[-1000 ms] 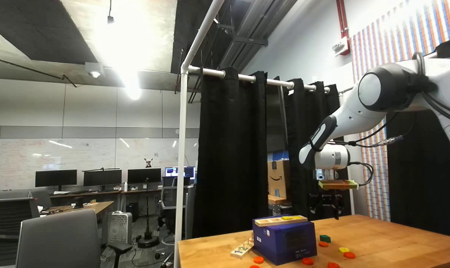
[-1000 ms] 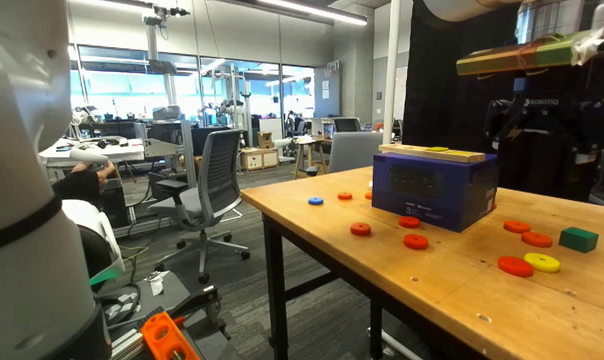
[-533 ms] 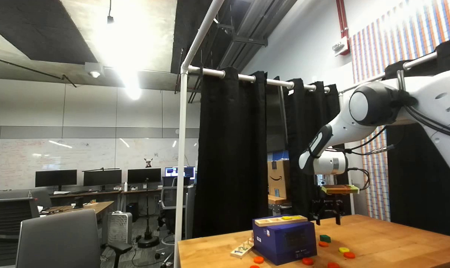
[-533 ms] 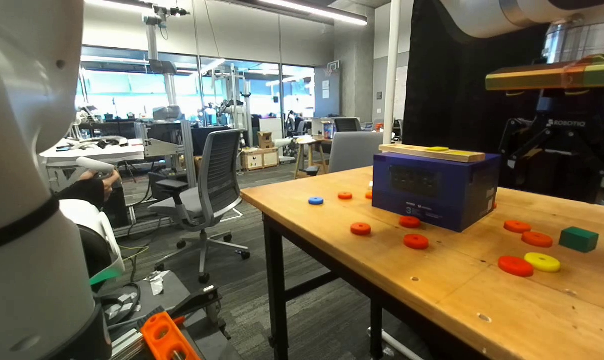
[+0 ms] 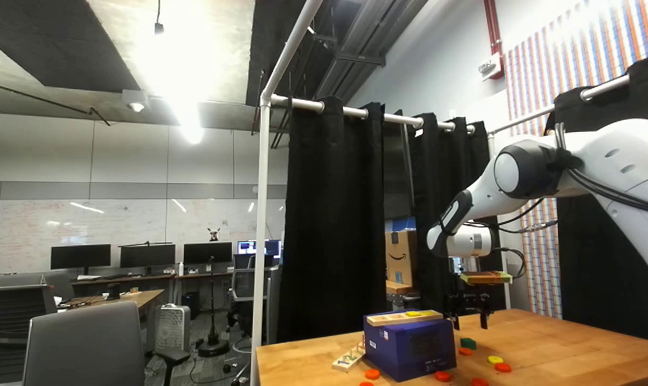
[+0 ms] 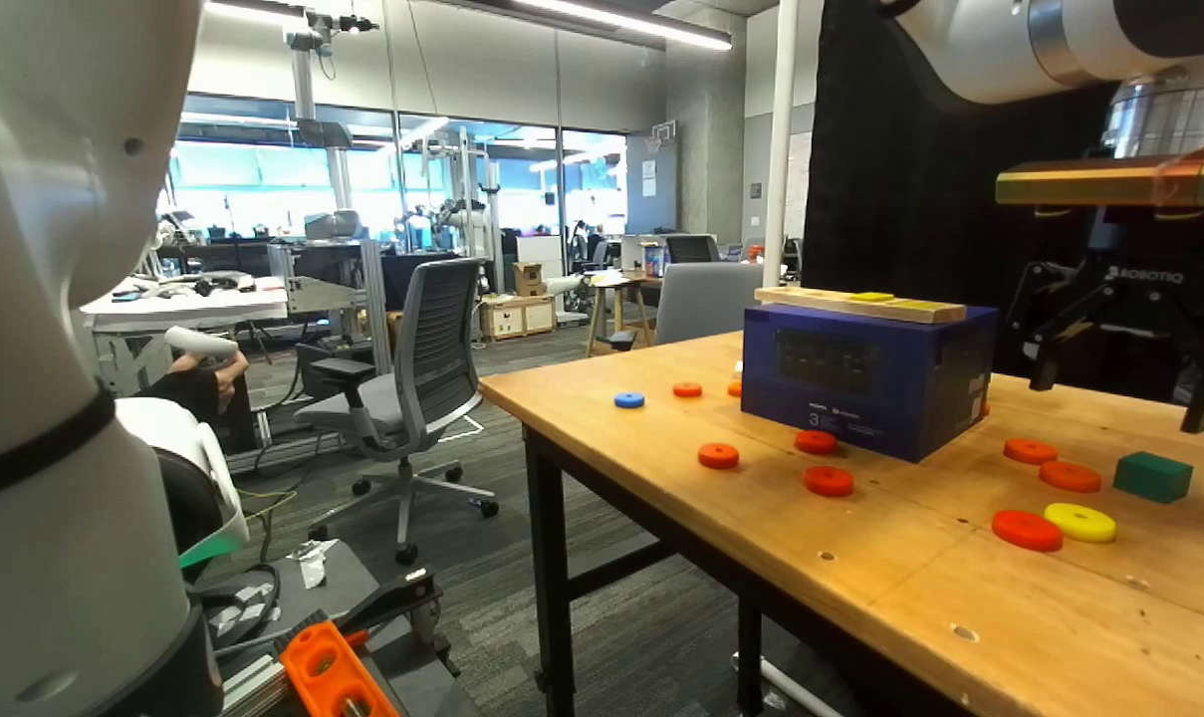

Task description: Put the green block on the wooden surface

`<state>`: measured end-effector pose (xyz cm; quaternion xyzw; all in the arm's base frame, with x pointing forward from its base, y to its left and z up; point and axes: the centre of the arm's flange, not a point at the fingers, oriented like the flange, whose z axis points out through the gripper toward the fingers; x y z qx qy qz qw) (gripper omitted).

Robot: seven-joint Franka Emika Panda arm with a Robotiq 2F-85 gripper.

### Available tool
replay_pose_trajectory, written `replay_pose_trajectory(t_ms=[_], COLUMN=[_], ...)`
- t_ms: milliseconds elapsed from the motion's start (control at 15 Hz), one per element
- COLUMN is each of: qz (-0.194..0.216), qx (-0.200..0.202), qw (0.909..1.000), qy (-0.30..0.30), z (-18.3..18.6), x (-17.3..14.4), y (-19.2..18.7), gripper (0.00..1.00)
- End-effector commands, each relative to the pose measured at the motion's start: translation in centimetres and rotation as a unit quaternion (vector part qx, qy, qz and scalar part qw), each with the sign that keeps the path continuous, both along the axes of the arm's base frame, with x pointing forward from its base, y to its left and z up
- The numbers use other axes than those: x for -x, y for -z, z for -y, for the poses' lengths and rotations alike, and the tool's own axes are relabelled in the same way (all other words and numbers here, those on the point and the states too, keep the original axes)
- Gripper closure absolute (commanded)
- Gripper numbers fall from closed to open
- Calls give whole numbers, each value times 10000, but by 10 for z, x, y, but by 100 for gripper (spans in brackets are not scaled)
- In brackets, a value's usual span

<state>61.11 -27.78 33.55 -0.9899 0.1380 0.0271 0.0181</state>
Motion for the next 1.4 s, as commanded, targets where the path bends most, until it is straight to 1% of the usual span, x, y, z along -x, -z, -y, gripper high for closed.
replay_pose_trajectory(t_ms=[0,200,533,1200,1267,1333], qz=[45,203,300,229,227,239], qx=[-84,-39,-49,-197,-217,-218], qw=[10000,9997,9994,9993,9992,9992], qy=[-14,110,184,229,243,243], z=[11,18,28,31,31,32], x=[-26,-32,-39,-43,-43,-42], y=[0,3,12,37,38,39], gripper=[0,0,0,0,25,27])
